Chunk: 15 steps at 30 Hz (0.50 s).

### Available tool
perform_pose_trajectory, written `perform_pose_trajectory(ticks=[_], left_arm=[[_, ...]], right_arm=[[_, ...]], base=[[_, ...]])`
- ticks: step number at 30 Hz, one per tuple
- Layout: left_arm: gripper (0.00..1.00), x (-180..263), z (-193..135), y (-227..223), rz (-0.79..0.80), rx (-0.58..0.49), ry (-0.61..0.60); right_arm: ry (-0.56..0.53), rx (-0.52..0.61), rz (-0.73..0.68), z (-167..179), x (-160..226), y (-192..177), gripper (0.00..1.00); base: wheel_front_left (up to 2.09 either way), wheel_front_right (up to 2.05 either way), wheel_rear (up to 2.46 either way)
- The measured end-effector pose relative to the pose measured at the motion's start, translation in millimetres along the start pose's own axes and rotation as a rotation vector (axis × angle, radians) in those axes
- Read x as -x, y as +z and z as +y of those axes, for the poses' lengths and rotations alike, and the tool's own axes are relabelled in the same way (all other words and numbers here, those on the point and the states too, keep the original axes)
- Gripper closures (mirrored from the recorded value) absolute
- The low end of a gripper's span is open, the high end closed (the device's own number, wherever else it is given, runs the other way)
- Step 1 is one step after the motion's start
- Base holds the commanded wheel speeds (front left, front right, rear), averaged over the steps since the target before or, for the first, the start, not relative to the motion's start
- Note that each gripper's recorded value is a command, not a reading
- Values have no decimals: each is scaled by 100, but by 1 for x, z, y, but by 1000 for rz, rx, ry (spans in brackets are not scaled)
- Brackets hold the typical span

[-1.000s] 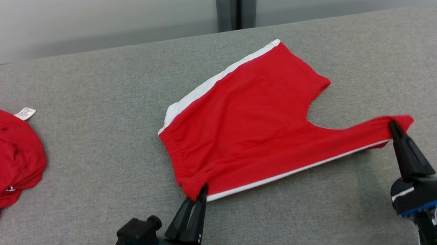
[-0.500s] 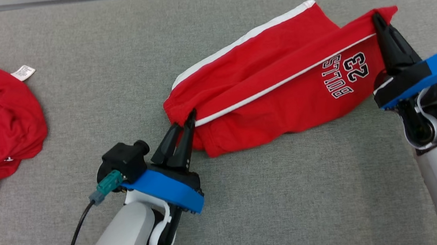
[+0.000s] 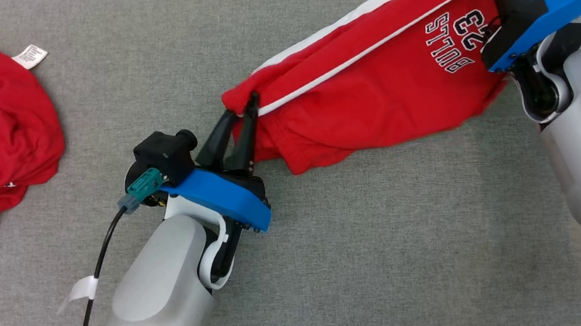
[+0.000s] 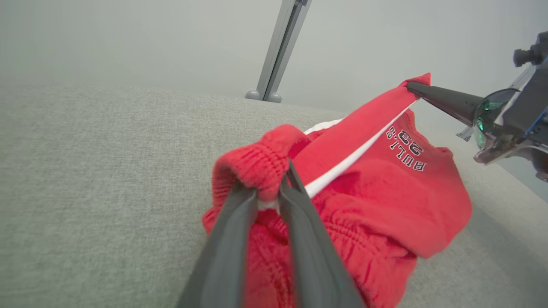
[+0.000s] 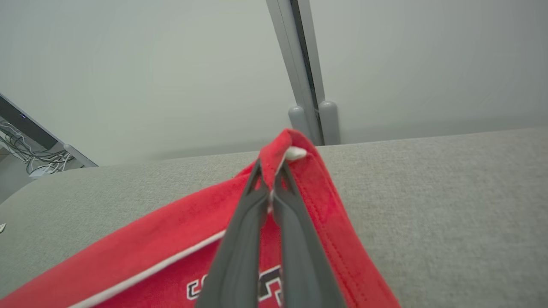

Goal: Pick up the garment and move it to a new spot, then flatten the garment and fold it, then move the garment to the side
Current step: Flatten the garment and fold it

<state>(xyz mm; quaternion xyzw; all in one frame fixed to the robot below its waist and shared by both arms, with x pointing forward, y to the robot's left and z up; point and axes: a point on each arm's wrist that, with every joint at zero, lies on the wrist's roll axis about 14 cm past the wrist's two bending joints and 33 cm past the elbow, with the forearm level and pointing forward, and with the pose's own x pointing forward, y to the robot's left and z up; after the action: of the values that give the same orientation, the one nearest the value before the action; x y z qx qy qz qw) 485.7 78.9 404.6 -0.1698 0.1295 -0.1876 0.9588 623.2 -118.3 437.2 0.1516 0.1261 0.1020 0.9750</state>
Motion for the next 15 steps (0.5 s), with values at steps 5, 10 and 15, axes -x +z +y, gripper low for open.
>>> perform_pose_trajectory(ticks=[5, 10, 15], left_arm=[[0, -1, 1, 5, -13, -11, 9], [0, 12, -2, 9, -28, -39, 10], [0, 34, 3, 16, -62, -59, 39]], right_arm=[[3, 26, 11, 4, -2, -6, 0], [-21, 76, 14, -9, 9, -3, 0], [-48, 153, 42, -29, 24, -5, 0]], base=[[0, 0, 0], [0, 0, 0], [0, 0, 0]])
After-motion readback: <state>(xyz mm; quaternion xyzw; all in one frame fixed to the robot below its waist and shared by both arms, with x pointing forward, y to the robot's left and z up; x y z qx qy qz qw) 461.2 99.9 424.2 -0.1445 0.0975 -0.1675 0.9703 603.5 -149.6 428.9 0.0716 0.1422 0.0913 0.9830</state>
